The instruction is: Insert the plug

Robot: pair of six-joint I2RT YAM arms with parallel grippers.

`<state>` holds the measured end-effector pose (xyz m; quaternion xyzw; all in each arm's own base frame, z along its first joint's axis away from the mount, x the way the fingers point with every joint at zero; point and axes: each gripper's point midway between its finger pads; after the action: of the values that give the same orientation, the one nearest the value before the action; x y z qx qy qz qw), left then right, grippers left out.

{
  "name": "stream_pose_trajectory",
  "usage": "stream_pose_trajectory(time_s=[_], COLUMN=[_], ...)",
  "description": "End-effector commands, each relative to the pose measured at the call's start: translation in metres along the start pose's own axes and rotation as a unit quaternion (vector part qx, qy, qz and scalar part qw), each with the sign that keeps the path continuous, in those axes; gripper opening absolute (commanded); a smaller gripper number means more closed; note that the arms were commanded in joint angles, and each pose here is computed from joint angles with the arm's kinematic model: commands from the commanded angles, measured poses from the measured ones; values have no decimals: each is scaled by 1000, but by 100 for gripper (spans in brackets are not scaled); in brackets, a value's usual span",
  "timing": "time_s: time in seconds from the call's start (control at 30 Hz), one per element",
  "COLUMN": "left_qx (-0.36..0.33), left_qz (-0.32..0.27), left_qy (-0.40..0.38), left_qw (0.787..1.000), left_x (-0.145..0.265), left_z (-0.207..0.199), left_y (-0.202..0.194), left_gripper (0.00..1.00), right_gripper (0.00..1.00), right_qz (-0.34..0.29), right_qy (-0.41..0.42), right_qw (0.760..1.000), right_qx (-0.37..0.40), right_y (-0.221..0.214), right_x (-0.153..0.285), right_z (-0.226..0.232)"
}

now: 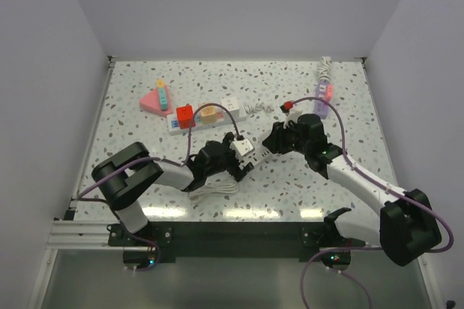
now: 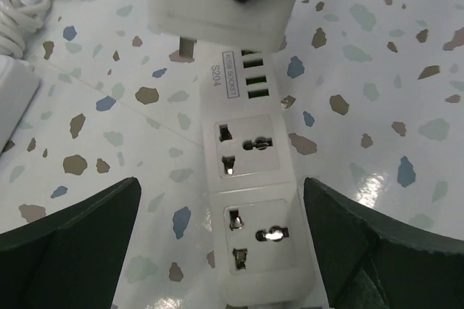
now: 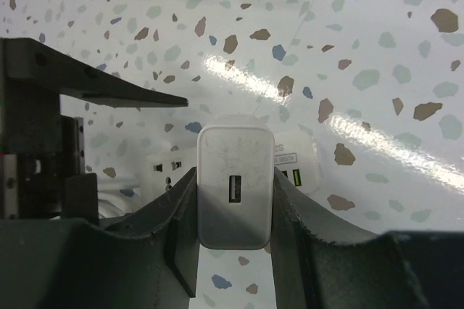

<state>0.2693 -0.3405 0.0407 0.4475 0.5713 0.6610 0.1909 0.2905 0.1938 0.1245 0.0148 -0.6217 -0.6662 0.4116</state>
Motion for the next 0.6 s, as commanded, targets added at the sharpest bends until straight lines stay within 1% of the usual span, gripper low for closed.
stream_pose_trajectory(time_s=[0.0,0.17,0.3,0.37,0.4,0.47,0.57], left_qx=[-38,-36,-8,10,15,31,39], left_qz=[-60,-39,-59,-66,-80,-84,-89], left_qy=[-38,-37,-15,-6,5,20,18], left_qw=[997,998,998,998,997,996,995], left_x=[23,46,60,68,72,78,81], left_z=[-13,-8,1,4,7,13,16], left_y=[40,29,42,40,47,46,48], left_gripper=[100,99,98,98,98,99,99], right_gripper=[0,0,0,0,0,0,0], right_qz=[-9,6,24,23,22,24,30], right_qy=[4,23,22,25,29,31,34], right_qw=[999,998,996,995,995,994,993], right_qx=[32,66,85,94,96,102,112], right_y=[14,10,3,3,3,3,2], right_x=[-6,-17,-26,-27,-27,-26,-25], right_z=[10,19,21,23,24,26,32])
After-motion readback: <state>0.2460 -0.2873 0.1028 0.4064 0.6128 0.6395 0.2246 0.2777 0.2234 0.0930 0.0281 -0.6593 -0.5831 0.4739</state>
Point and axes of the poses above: each gripper's point midway between its finger pads, its own x axis back along the fingers, its own z axis along the line the jaws close on, y = z × x, and after that the axes turned 9 degrees about x, right-handed
